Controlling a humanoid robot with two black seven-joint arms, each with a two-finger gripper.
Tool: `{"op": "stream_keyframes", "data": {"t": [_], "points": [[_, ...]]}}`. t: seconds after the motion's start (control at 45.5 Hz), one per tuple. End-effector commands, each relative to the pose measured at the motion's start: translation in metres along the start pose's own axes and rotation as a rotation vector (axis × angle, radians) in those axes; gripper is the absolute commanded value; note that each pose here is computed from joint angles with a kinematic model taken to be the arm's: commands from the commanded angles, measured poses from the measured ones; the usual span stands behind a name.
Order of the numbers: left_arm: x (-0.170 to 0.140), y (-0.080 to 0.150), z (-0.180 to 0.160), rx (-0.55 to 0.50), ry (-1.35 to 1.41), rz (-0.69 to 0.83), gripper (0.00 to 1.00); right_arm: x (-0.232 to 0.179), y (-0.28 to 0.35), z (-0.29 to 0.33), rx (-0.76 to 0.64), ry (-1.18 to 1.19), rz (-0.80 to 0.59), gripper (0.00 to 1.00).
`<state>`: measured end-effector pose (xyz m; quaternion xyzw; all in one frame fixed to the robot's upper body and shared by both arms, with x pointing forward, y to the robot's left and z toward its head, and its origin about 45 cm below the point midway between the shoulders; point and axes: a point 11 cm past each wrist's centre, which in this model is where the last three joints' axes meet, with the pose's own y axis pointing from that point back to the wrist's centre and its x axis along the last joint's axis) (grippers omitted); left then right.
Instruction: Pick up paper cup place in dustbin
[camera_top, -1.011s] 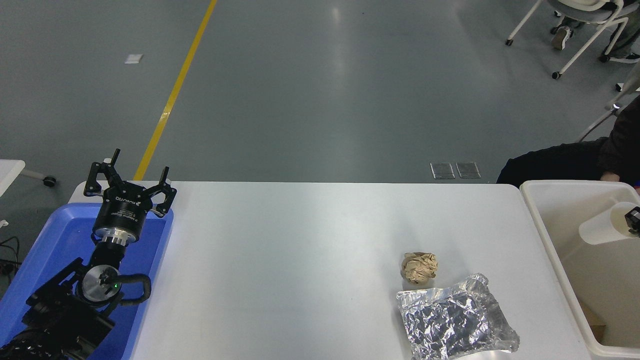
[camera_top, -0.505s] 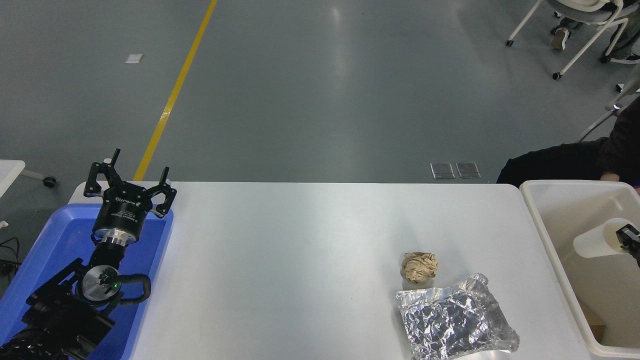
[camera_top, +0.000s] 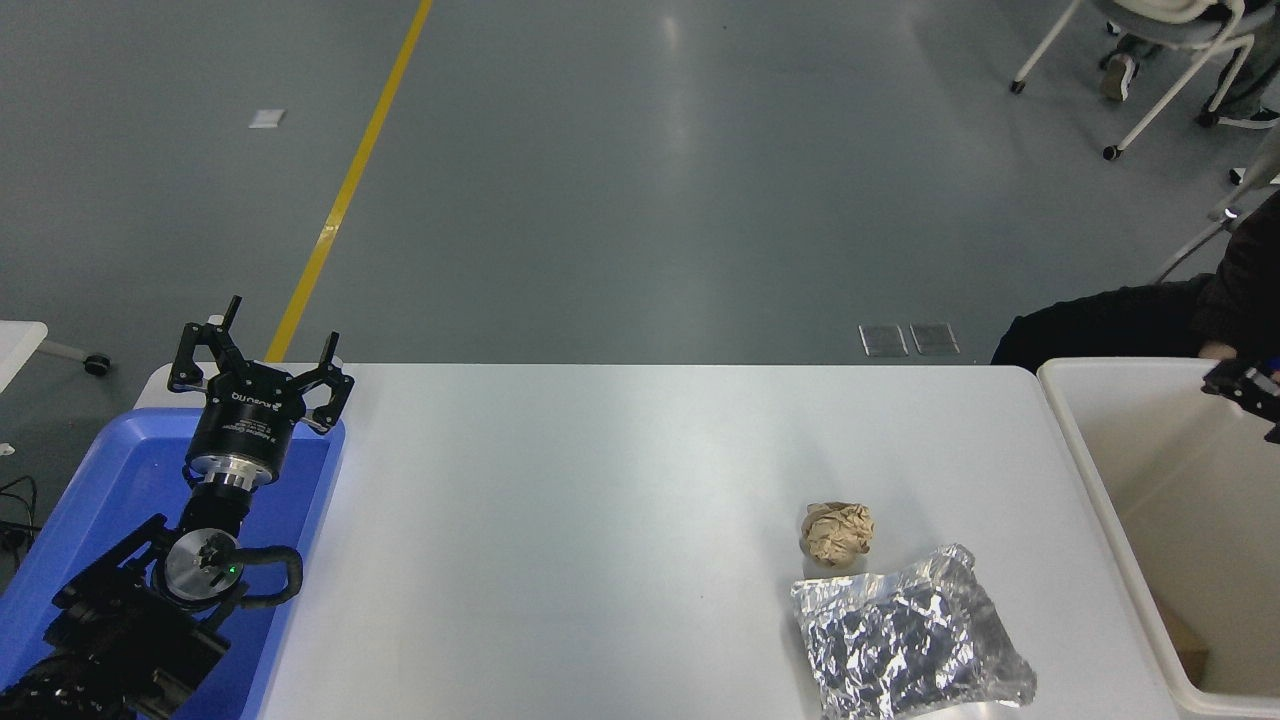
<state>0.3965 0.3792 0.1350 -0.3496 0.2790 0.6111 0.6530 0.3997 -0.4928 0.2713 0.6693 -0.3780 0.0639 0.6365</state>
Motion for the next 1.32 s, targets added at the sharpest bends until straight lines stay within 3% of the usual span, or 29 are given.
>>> {"op": "stream_keyframes", "data": {"t": [0.0,0.132,0.374,0.681,1.297], "points": [[0.0,0.0,0.0,0.002,0.0,-0.002,1.0,0.015,0.08,-0.103,0.054,0.281,-0.181,1.0],[0.001,0.001,0.0,0.002,-0.001,0.001,1.0,-0.015,0.115,-0.174,0.165,0.301,-0.386,1.0],[0.001,0.001,0.0,0.0,-0.001,0.004,1.0,-0.074,0.158,-0.242,0.282,0.348,-0.532,1.0],[0.002,0.001,0.0,-0.001,0.0,0.006,1.0,-0.087,0.19,-0.254,0.3,0.357,-0.542,1.0],[0.002,0.001,0.001,-0.001,-0.001,0.006,1.0,-0.084,0.191,-0.247,0.266,0.361,-0.529,1.0]]}}
